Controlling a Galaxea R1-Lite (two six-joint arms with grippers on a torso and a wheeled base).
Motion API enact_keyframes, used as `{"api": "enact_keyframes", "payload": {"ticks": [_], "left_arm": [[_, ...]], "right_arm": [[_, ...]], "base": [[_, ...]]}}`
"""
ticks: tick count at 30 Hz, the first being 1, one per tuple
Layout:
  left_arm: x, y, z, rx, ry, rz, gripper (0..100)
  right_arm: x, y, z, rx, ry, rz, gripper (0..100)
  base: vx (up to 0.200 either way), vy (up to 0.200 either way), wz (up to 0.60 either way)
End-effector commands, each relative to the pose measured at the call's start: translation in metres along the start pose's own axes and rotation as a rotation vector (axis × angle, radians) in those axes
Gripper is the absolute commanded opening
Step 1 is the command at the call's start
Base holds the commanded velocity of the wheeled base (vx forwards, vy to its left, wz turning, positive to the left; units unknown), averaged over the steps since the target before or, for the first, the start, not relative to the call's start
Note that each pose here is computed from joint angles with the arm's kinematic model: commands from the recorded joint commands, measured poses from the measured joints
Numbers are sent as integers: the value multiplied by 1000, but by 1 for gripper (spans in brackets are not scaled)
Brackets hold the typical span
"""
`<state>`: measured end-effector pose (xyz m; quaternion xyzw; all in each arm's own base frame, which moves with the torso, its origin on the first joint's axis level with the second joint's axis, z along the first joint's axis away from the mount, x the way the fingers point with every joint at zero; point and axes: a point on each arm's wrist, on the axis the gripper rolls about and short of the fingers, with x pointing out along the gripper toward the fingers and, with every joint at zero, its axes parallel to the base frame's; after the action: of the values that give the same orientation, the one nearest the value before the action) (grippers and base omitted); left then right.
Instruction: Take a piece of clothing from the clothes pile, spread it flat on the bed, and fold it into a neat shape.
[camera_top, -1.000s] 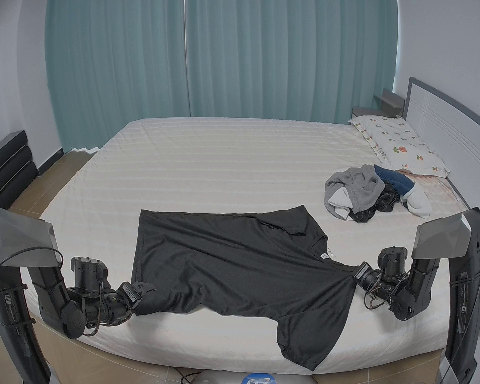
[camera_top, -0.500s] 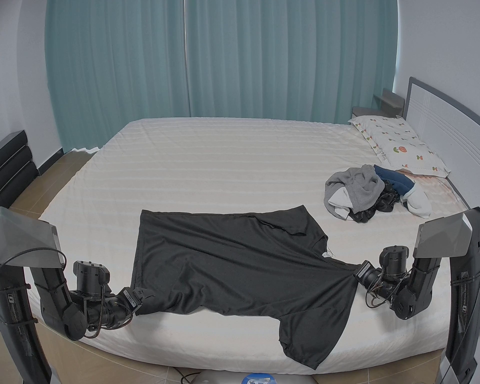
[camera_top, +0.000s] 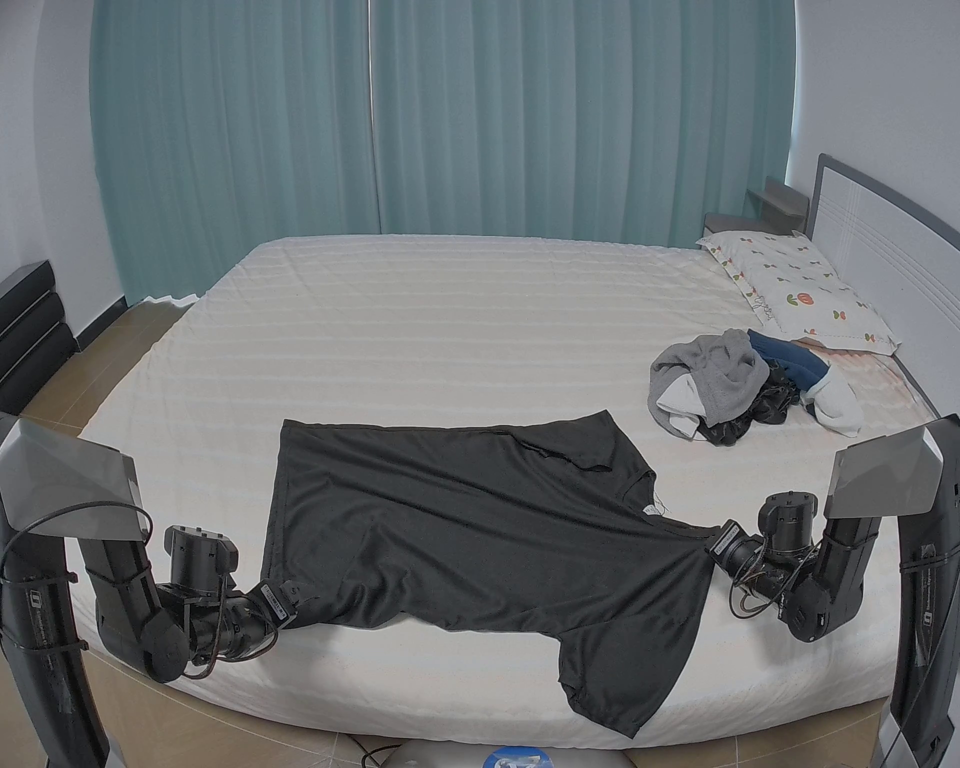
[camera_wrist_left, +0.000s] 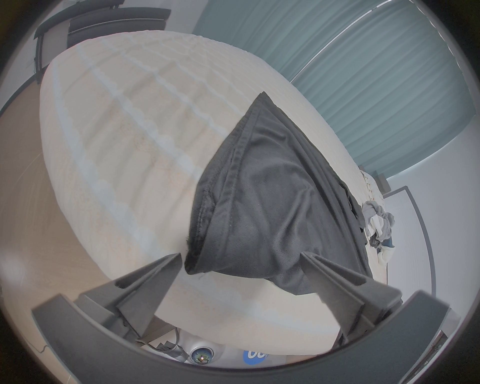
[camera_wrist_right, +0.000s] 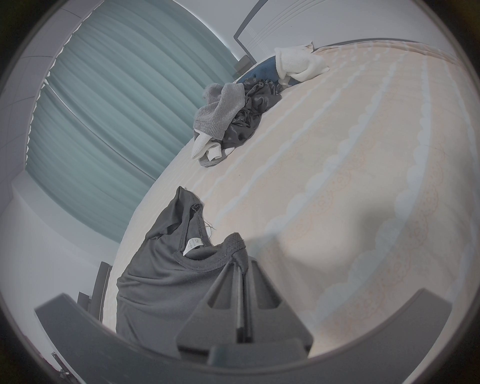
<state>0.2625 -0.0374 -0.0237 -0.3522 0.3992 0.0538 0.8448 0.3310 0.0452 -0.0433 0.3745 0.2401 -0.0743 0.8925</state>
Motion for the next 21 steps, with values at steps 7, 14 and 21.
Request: {"api": "enact_keyframes", "payload": {"ticks": [7,14,21], "left_arm": [[8,-2,-3,15,-19,30,0],[5,3,-3,6,-16,52,0],[-2,11,8,15,-65,91,0]], "right_arm": [[-2,-1,-2,-4,16,-3,0],[-4,-5,-3,-21,26,-15,100],[-23,1,4,-41,40,15,100]], "base": [[0,0,0],[0,0,0],[0,0,0]]}}
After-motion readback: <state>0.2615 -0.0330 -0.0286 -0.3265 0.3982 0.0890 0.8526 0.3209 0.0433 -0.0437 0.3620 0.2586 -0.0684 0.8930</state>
